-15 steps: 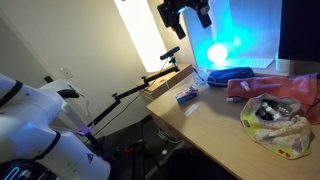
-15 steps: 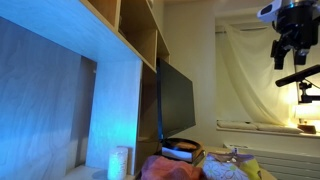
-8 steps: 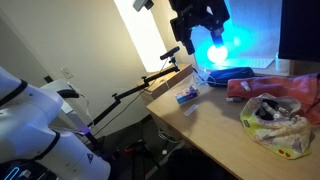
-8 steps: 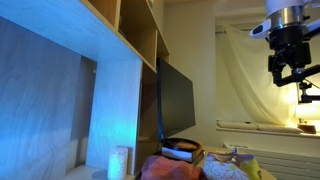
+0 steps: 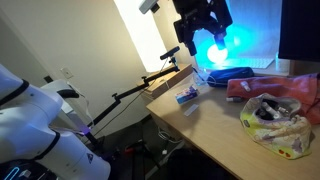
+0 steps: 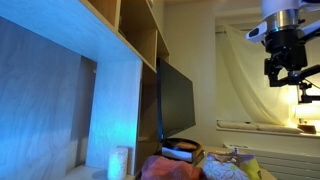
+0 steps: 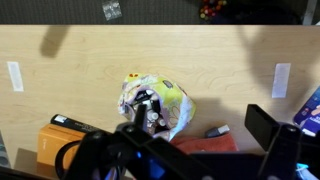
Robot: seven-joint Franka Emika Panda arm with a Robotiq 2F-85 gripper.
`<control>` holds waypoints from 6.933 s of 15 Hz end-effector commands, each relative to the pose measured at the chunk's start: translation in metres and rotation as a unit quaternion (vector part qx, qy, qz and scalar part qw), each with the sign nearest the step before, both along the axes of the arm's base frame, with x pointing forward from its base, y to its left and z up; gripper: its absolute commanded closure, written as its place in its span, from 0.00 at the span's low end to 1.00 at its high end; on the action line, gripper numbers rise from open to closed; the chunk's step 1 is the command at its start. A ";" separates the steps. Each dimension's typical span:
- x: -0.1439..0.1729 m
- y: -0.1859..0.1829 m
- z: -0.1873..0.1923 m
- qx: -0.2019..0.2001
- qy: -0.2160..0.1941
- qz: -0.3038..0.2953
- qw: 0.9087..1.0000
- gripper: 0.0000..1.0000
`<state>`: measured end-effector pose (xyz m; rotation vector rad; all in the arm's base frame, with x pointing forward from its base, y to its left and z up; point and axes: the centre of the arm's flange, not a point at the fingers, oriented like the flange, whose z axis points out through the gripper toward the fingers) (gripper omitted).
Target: Slide the bag to the right, move the two nail polish bottles on the table to the right, pull the peach towel forward and put the two nail polish bottles on the towel
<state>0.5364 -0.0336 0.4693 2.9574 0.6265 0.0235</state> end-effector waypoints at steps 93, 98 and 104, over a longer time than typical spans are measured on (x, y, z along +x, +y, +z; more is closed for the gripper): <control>0.193 -0.227 -0.221 -0.001 0.004 -0.161 0.987 0.98; 0.185 -0.257 -0.209 -0.008 -0.029 -0.222 0.975 0.98; 0.165 -0.284 -0.198 -0.021 -0.079 -0.260 0.962 0.98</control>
